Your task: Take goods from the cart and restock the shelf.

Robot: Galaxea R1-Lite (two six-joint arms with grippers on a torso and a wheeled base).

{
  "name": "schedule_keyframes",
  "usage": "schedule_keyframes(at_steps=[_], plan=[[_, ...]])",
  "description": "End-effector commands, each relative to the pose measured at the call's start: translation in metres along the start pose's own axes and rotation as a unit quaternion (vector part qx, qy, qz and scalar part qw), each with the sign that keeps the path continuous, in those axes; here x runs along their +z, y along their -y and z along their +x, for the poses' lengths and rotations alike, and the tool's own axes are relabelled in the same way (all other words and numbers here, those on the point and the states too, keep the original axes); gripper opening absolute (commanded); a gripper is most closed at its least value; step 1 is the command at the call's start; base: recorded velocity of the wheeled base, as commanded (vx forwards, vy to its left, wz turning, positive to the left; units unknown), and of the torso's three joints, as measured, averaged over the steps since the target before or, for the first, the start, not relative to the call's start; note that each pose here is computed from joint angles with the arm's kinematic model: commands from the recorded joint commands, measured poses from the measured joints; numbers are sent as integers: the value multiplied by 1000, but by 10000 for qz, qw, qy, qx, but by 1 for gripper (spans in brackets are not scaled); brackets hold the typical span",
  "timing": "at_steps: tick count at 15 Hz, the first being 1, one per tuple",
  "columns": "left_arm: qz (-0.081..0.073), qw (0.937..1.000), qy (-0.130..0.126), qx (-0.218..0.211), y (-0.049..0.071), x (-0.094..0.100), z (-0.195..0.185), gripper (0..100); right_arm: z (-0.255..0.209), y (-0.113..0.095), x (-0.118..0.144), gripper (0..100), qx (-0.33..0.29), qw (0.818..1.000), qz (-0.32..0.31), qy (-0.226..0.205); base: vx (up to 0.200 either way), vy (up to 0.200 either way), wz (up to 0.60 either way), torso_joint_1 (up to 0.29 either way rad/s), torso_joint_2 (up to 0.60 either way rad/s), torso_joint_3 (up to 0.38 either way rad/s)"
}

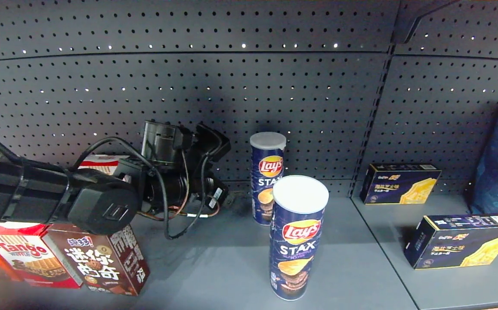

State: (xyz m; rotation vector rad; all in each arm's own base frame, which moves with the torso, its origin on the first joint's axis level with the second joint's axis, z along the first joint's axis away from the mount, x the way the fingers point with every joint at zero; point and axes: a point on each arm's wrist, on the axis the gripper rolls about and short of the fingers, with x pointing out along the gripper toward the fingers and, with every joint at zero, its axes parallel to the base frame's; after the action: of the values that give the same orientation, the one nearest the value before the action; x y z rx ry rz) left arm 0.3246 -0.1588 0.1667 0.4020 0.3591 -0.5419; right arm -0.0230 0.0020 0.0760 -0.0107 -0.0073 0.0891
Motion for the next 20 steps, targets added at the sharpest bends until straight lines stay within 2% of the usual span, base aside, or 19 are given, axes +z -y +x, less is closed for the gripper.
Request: schedule_keyframes(at_steps=[1,6,8,20], plan=[[6,10000,-75,-41,2,-4,10,100,0,0,0,0,-1,10000,-1,-3,0,0,0,0,0,0],[-8,10000,-29,-34,1,0,23,100,0,0,0,0,7,10000,-1,-3,0,0,0,0,0,0],[19,10000,9,-80,5,3,27,100,0,0,0,0,-1,10000,-1,-3,0,0,0,0,0,0],[16,9999,-28,-139,7,0,35,100,0,0,0,0,-1,10000,-1,-3,0,0,0,0,0,0]])
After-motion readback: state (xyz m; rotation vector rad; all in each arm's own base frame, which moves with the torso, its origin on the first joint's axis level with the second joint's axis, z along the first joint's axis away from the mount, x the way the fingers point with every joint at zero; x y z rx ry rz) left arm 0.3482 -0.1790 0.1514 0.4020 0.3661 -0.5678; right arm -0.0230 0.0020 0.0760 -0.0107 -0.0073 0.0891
